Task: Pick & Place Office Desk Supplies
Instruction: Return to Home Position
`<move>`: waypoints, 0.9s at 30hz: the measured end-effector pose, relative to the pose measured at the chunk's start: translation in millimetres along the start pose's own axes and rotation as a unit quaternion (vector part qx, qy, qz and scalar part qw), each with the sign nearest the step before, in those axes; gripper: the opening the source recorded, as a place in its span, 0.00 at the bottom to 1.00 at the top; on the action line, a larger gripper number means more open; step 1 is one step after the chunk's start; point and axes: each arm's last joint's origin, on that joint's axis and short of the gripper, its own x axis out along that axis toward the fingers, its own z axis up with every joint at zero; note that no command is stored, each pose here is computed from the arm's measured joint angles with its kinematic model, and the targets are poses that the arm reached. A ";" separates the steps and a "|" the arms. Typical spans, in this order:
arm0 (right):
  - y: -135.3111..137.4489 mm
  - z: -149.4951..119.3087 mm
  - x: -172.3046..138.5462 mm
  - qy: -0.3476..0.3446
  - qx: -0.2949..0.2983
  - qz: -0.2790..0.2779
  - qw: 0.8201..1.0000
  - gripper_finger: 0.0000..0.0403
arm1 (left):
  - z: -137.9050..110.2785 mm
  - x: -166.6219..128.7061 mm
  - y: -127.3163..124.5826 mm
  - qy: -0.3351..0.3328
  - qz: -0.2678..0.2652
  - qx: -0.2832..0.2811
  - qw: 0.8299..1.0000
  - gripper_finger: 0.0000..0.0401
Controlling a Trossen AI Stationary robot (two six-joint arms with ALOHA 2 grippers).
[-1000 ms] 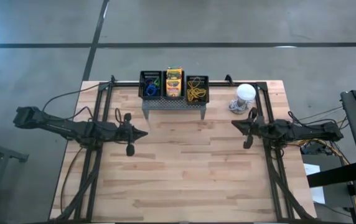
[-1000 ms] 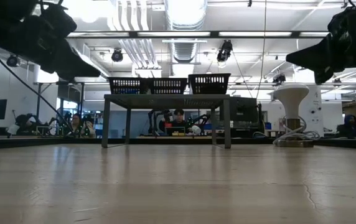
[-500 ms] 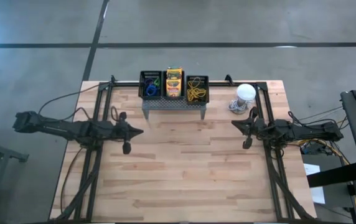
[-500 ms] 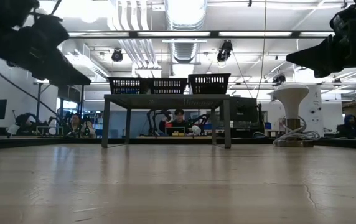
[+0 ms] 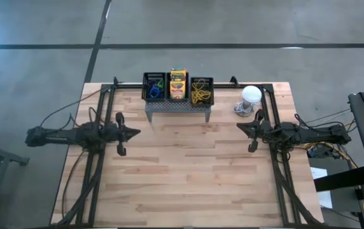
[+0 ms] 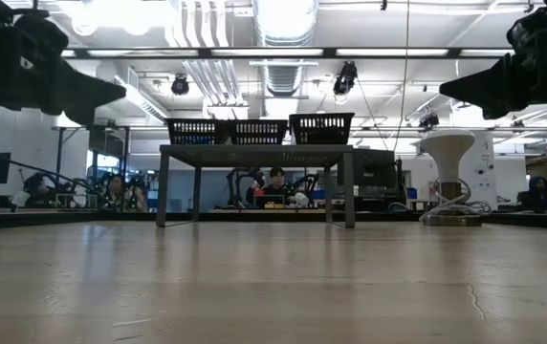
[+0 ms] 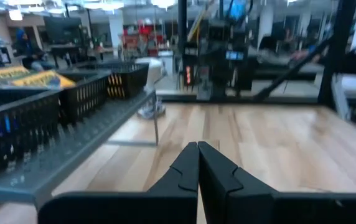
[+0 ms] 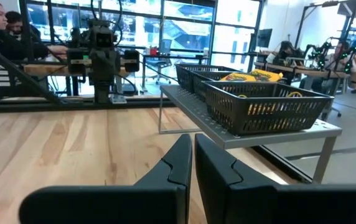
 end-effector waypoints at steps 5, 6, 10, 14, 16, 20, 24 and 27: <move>0.0 0.0 0.0 0.000 0.001 0.000 1.000 0.04 | 2.8 -2.4 0.5 -0.019 -0.001 -0.009 1.000 0.01; 0.0 0.0 0.0 0.000 0.001 0.000 1.000 0.04 | 2.8 -2.4 0.4 -0.019 -0.002 -0.010 1.000 0.01; 0.0 0.0 0.0 0.000 0.001 0.000 1.000 0.04 | 2.3 -2.5 -0.8 -0.017 -0.023 -0.031 0.999 0.01; 0.0 0.0 0.0 0.000 0.000 0.000 1.000 0.04 | 4.1 -4.5 -1.5 -0.028 -0.043 -0.052 0.997 0.01; 0.0 0.0 0.0 0.000 0.001 0.000 1.000 0.04 | 3.6 -4.5 -2.1 -0.026 -0.052 -0.050 0.997 0.01; 0.0 0.0 0.0 0.000 0.001 0.000 1.000 0.04 | 3.4 -4.5 -2.2 -0.026 -0.053 -0.047 0.997 0.01; 0.0 0.0 0.0 0.000 0.001 0.000 1.000 0.04 | 3.4 -4.5 -2.2 -0.027 -0.053 -0.009 0.998 0.01; 0.0 0.0 0.0 0.000 0.000 0.000 1.000 0.04 | 3.2 -4.5 -2.6 -0.026 -0.060 -0.019 0.998 0.01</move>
